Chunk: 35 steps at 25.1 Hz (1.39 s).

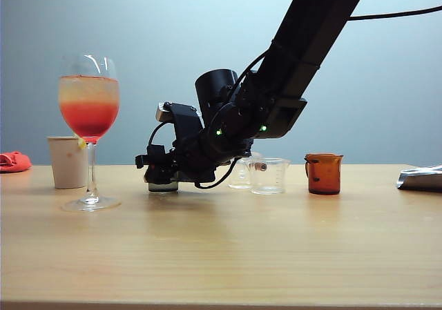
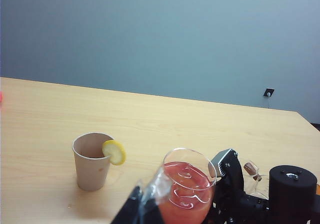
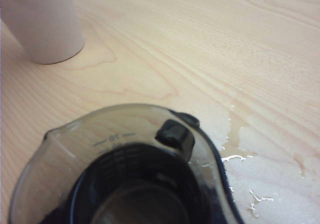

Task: Pick up the first measuring cup from the left, pour the coconut rum inside into the goblet, and finally put the measuring cup back in its original place.

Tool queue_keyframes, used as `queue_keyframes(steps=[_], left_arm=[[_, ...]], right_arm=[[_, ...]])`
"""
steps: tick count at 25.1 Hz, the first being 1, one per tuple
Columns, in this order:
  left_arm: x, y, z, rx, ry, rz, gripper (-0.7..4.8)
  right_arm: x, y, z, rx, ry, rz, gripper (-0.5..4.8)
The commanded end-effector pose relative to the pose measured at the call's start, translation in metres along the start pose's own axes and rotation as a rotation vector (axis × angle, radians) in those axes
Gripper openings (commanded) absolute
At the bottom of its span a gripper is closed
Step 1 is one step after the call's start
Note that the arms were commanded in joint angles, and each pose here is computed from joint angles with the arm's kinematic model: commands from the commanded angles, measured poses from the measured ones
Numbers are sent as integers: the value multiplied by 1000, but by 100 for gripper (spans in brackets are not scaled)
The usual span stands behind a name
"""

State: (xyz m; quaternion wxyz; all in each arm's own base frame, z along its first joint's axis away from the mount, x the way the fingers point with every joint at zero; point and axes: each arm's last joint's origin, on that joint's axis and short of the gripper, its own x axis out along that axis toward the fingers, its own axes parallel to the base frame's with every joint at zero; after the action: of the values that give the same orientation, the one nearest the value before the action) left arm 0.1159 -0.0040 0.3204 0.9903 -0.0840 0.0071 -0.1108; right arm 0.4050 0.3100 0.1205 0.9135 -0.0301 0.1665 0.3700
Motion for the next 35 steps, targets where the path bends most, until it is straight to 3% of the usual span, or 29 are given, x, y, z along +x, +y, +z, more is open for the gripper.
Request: queue_keyframes(steps=[1, 3, 5, 7, 9, 16, 29, 35], left_arm=[[-1, -1, 3, 10, -18, -6, -5], [-1, -1, 3, 10, -18, -6, -5], [-1, -1, 3, 10, -18, -6, -5], [-1, -1, 3, 10, -18, -6, -5], [-1, -1, 3, 10, -16, -10, -5], [-1, -1, 3, 10, -16, -13, -5], [-1, -1, 3, 10, -16, -13, -5], [-1, -1, 3, 10, -16, -13, -5]], right_arm=[[-1, 2, 6, -6, -25, 7, 193], [-1, 2, 6, -6, -24, 7, 278], [-1, 2, 6, -6, -24, 8, 303], [-1, 2, 6, -6, -24, 7, 374], [-1, 2, 6, -5, -24, 8, 479], [-1, 3, 5, 29, -22, -46, 479], [1, 39, 4, 7, -34, -243, 479], [1, 49, 4, 99, -64, -303, 479]])
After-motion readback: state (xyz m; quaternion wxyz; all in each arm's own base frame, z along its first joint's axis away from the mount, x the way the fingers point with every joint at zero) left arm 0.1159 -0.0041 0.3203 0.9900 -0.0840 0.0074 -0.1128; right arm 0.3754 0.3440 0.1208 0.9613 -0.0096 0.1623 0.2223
